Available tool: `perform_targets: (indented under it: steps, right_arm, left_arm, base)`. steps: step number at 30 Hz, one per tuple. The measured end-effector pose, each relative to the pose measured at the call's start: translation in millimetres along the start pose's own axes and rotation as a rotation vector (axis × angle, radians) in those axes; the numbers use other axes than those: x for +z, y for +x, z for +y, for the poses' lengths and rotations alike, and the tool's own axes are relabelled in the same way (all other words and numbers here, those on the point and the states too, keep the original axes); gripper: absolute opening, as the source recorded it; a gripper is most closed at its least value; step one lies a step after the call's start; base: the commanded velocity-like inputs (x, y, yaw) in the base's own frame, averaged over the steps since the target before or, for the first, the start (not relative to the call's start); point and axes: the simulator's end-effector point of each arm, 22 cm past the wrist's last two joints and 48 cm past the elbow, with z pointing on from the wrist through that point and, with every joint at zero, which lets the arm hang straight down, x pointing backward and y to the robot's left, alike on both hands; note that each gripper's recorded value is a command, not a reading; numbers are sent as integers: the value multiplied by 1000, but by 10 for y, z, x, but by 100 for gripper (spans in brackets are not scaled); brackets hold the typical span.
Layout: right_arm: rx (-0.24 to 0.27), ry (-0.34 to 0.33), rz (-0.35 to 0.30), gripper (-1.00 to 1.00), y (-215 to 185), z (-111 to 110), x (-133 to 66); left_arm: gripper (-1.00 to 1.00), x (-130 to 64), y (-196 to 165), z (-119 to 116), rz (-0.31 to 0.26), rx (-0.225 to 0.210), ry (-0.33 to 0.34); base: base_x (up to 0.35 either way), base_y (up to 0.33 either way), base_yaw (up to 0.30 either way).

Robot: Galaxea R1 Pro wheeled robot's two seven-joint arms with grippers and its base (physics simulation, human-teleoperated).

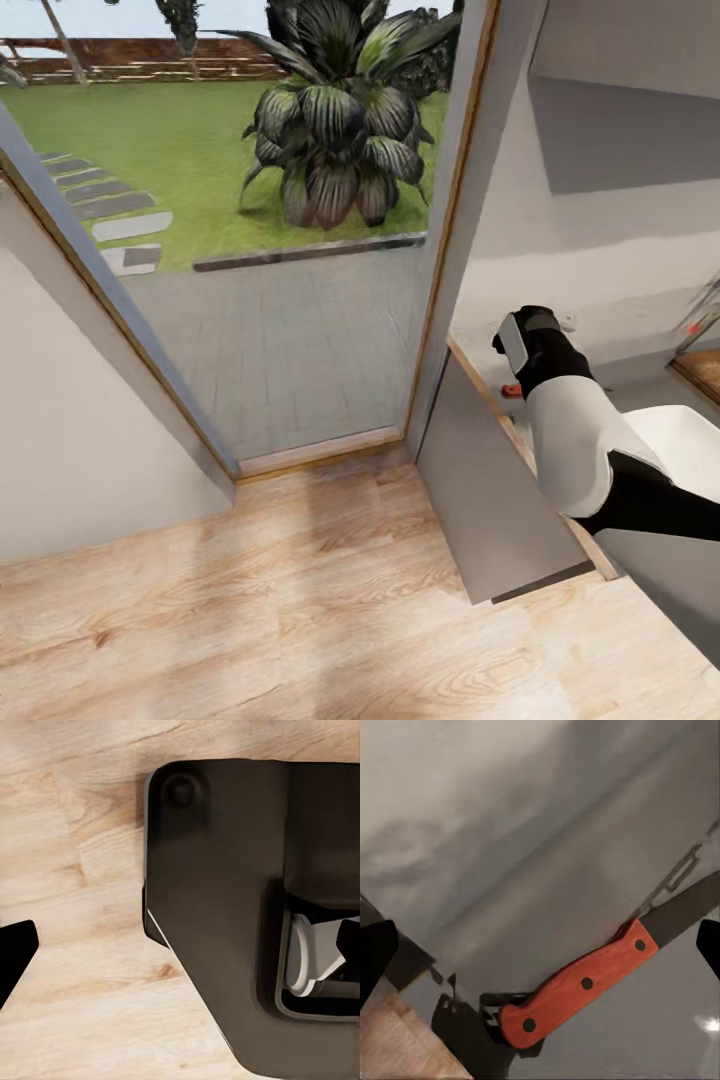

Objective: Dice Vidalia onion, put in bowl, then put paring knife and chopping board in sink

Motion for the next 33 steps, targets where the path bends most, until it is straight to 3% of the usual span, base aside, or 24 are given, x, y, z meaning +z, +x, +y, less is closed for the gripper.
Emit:
perform_targets:
  steps: [10, 13, 15, 33]
  right_arm:
    - [51, 25, 35, 100, 94, -118, 46]
    - [83, 22, 56, 100, 144, -156, 75]
    - [135, 13, 92, 100, 242, -198, 119]
    - [166, 19, 136, 100, 431, -232, 271]
  left_arm:
    - [100, 2, 7, 1, 3, 1, 0]
    - [100, 2, 8, 3, 3, 1, -1]
    - [100, 6, 7, 2, 4, 2, 0]
    - [100, -19, 77, 2, 27, 2, -2]
  base:
    - [1, 9, 0]
    - [0, 0, 0]
    - [0, 0, 0]
    - [51, 0, 0]
